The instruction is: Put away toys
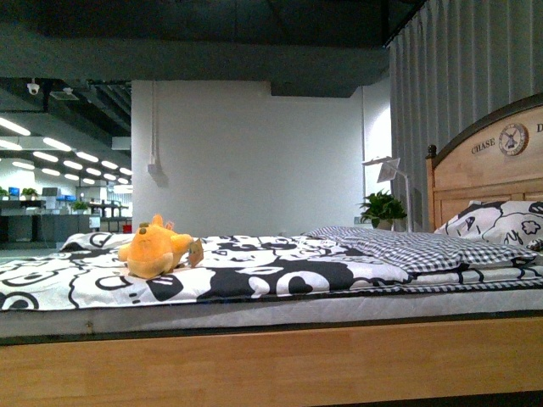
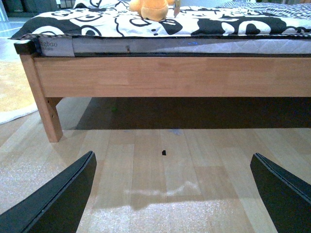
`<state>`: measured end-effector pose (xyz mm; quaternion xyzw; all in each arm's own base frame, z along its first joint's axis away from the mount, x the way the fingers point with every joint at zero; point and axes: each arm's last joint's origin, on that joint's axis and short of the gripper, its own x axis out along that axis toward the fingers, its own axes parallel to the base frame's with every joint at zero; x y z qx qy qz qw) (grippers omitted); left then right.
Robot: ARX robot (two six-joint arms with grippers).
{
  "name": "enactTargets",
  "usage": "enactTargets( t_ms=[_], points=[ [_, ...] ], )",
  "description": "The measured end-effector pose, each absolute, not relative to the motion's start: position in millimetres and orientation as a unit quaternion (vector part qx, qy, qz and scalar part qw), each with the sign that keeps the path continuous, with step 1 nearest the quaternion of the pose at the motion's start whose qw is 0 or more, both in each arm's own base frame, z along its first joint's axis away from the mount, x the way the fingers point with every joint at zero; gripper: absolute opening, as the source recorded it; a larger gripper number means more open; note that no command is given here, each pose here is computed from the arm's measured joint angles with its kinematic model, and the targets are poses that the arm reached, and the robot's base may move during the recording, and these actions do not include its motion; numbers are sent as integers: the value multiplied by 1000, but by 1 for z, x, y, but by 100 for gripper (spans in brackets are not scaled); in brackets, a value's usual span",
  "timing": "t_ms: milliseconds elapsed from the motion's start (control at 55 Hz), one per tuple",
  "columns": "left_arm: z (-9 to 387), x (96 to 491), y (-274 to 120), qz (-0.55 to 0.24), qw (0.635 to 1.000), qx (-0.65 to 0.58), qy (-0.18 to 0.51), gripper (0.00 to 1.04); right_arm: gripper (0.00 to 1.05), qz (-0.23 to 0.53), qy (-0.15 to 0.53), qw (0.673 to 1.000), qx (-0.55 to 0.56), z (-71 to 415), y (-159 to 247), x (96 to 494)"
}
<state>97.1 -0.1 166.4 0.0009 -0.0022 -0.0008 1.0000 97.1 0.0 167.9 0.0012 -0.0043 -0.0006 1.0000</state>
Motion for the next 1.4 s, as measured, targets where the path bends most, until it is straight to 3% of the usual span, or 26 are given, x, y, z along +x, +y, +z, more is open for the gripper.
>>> enactTargets(
  t_ms=[1399],
  points=[
    [166,97,0,-1,1000,1,-2,98,98,1,-4,1000,1,168,0,97]
  ],
)
